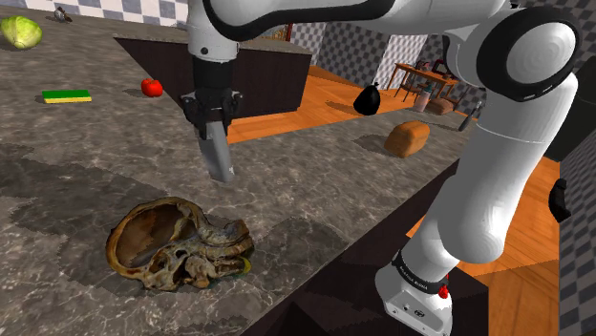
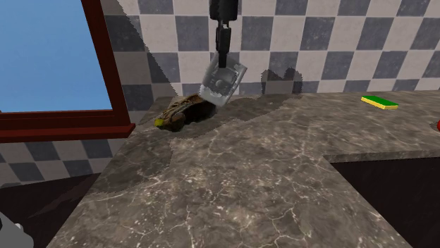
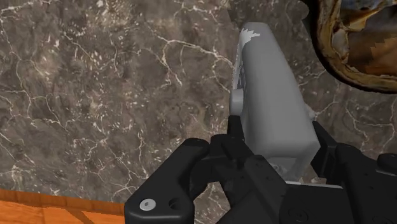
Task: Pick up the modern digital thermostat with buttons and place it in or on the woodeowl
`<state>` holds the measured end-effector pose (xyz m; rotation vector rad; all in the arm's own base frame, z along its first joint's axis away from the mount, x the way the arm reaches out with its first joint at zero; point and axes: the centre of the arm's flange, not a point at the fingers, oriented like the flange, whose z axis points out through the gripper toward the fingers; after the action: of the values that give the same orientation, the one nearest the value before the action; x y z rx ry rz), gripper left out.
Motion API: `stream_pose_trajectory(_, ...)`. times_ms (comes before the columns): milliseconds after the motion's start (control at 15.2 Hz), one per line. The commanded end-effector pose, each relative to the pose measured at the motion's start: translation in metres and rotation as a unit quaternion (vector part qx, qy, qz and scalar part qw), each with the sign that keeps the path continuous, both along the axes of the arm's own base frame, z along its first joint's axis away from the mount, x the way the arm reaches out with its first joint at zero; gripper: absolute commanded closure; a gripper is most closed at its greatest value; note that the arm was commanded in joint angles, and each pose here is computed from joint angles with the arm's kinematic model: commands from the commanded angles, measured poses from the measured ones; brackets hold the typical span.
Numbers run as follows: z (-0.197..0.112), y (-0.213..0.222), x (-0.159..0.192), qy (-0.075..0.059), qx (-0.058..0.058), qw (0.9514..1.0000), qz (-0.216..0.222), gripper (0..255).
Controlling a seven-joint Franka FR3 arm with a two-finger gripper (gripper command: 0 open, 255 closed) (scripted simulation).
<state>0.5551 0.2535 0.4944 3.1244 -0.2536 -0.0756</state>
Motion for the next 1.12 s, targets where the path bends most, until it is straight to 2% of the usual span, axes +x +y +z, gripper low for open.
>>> stream_pose_trajectory(0, 0.01, 0.0, 0.001, 0.0, 0.0, 1.0, 0.0, 255)
stream_pose_trajectory(396, 0.041, 0.0, 0.001, 0.0, 0.0, 1.0, 0.0, 255)
stream_pose_trajectory(1056, 0.069, 0.091, -0.091, 0.0, 0.0, 1.0, 0.0, 255)
